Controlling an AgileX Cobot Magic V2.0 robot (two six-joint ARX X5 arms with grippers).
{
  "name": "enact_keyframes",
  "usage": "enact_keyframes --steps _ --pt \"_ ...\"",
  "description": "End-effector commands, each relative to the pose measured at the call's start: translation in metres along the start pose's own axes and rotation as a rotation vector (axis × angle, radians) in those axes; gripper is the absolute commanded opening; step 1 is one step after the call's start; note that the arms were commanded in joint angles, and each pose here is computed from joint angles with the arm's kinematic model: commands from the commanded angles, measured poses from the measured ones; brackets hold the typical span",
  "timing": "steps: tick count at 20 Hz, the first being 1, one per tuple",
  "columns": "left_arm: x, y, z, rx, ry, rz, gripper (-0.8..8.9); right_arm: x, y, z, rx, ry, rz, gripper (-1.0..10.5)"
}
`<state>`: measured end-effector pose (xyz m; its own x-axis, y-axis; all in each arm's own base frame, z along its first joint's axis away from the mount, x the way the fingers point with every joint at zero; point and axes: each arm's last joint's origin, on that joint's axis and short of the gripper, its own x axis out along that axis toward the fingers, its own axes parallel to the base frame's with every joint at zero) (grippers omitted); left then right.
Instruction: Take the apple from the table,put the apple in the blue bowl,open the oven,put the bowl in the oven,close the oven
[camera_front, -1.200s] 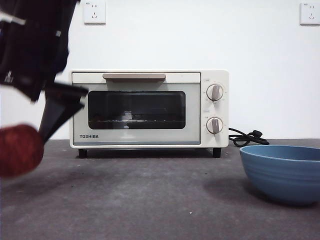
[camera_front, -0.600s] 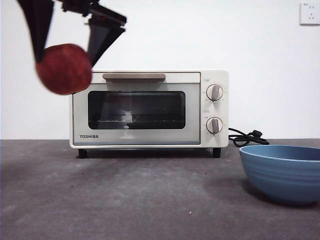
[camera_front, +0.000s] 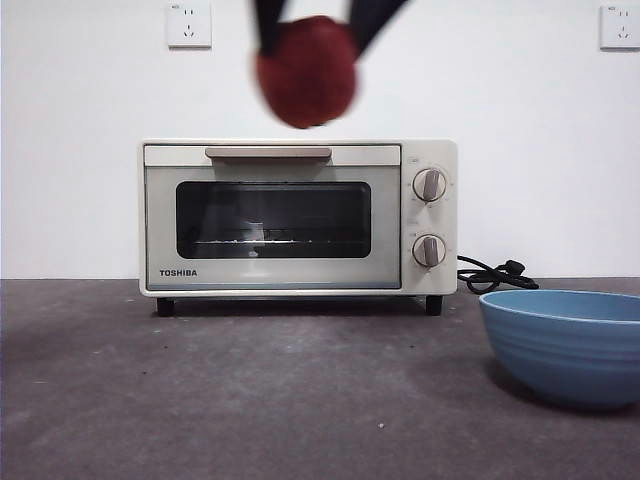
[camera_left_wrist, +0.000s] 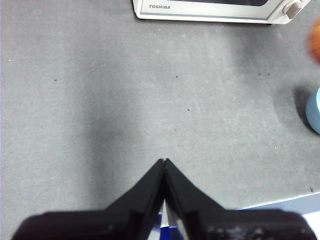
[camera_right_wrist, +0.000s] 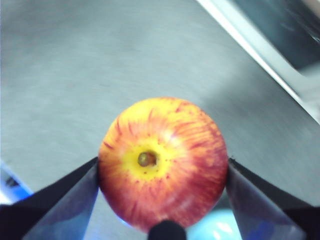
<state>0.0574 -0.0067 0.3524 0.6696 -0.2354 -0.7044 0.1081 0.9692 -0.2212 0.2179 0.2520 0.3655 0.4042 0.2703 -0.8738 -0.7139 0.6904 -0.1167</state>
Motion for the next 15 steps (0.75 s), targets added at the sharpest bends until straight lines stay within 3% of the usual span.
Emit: enact_keyframes --steps 1,6,12,15 --pt "0.0 0.0 0.001 -0.008 -0.007 -0.005 -0.06 -0.006 -0.019 -0.039 0.084 0.004 -0.033 0.0" --pt "0.005 0.0 0.006 -0.023 0.006 -0.007 -0.06 -0.023 -0.053 -0.108 0.268 -0.076 -0.086 -0.1" --pt "0.015 -0.001 0.019 -0.03 0.009 -0.096 -0.06 0.013 -0.063 -0.16 0.424 -0.127 -0.006 -0.1" --pt "0.02 0.0 0.023 -0.031 0.016 -0.101 -0.06 0.042 -0.064 -0.175 0.466 -0.109 -0.013 -0.1"
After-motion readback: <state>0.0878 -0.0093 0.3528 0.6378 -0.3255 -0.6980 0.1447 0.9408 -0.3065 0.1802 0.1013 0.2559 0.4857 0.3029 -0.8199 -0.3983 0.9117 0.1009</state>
